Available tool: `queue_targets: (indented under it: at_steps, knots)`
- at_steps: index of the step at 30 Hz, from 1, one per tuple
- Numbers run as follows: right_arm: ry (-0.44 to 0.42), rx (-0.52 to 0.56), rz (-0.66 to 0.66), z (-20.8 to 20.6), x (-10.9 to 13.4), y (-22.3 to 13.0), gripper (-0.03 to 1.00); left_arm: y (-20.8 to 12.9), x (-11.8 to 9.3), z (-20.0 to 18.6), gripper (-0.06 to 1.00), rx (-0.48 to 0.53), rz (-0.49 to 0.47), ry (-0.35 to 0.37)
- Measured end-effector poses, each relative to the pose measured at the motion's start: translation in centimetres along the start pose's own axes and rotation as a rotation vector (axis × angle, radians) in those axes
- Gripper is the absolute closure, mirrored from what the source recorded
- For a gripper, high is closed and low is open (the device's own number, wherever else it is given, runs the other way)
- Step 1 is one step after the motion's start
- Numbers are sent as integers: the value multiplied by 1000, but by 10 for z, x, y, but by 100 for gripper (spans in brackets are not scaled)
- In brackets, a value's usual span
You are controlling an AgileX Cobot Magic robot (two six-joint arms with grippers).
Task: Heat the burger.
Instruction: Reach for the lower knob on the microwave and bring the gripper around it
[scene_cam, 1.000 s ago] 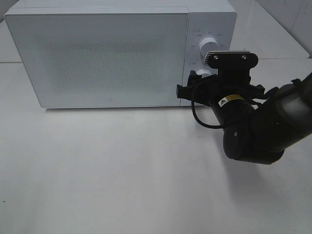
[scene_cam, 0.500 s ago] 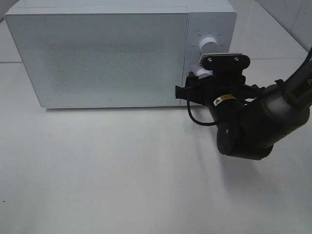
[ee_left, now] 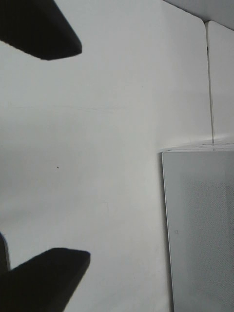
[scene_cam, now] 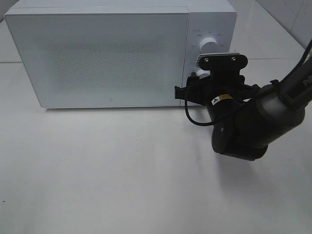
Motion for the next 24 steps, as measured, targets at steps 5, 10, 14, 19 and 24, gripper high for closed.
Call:
queue_targets:
  at_steps: [5, 10, 14, 19, 24]
  knots:
    - [-6, 6, -1, -2, 2, -1, 28, 0, 0, 0, -5, 0, 0, 0]
    - [-20, 13, 6, -2, 0, -2, 28, 0, 0, 0, -5, 0, 0, 0]
    - [-20, 13, 5, -2, 0, -2, 28, 0, 0, 0, -5, 0, 0, 0]
    - [-12, 9, 1, -2, 1, -1, 28, 0, 0, 0, -5, 0, 0, 0]
    - [17, -5, -16, -2, 6, 1, 28, 0, 0, 0, -5, 0, 0, 0]
Point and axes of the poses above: a point on each arm's last joint axis where the gripper is mounted, z pointing out along that axis toward the gripper, x along the wrist's bending axis when the last joint is at zero, y = z × x, the point moved 6 cm from there along z, pointing out along that axis toward the gripper, and after that the axes turned 9 degrees about -z, right-handed, at the moved point
